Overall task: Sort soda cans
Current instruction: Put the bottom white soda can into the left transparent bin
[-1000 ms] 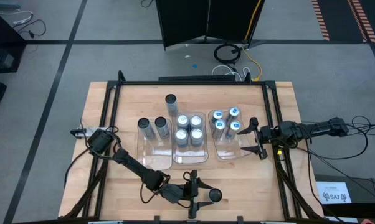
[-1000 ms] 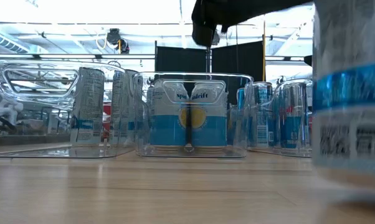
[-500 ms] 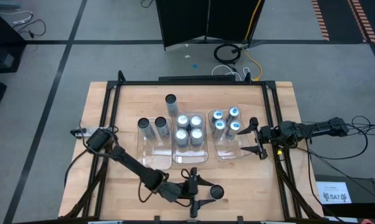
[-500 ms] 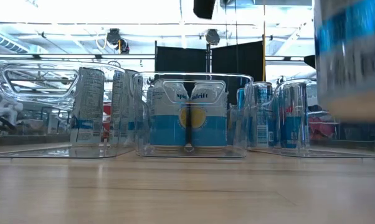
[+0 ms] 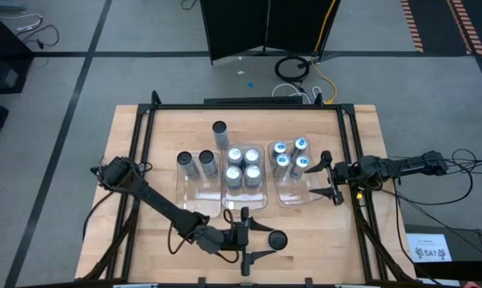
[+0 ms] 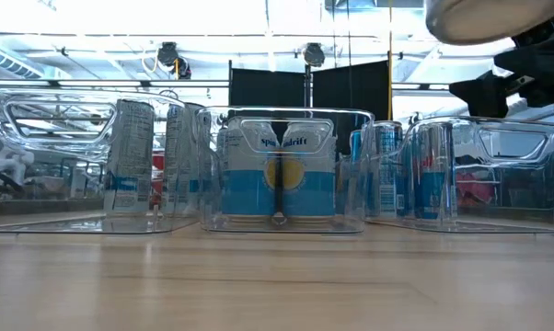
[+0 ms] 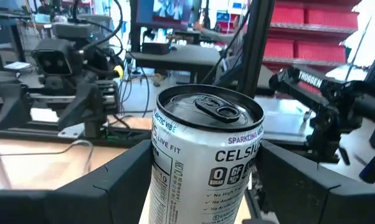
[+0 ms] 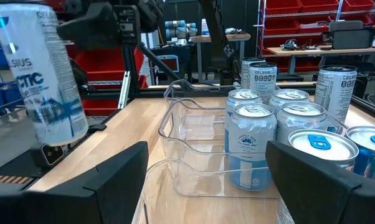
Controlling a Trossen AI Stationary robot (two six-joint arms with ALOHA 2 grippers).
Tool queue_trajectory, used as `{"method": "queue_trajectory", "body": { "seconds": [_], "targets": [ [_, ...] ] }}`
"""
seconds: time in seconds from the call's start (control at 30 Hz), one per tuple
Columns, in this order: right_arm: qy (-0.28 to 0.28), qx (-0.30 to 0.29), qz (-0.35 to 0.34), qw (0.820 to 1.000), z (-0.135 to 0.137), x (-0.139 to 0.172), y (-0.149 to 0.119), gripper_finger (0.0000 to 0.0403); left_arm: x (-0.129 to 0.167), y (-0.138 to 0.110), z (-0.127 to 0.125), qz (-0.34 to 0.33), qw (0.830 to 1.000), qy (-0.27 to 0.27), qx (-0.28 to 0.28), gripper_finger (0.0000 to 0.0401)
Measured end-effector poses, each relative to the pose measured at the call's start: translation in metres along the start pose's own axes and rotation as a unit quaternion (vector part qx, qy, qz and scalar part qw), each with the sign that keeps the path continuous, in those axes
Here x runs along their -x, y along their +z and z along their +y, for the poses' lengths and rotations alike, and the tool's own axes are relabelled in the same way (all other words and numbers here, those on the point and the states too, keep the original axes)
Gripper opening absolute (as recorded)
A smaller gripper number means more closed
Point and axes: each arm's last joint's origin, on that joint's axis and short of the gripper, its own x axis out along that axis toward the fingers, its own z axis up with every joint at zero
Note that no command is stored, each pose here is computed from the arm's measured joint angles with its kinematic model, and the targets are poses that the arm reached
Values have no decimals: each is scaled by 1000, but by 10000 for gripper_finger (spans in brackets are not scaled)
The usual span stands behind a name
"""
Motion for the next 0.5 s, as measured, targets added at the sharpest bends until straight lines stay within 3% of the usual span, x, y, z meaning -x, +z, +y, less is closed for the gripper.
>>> {"method": "queue_trajectory", "body": {
  "seconds": [0.17,0.5],
  "targets": [
    [0,0,0,1000,0,0,0,318,8,10,8,15,1000,13,-9,279],
    [0,0,2,1000,0,0,0,318,53,23,46,4,993,120,-4,279]
  ]
}}
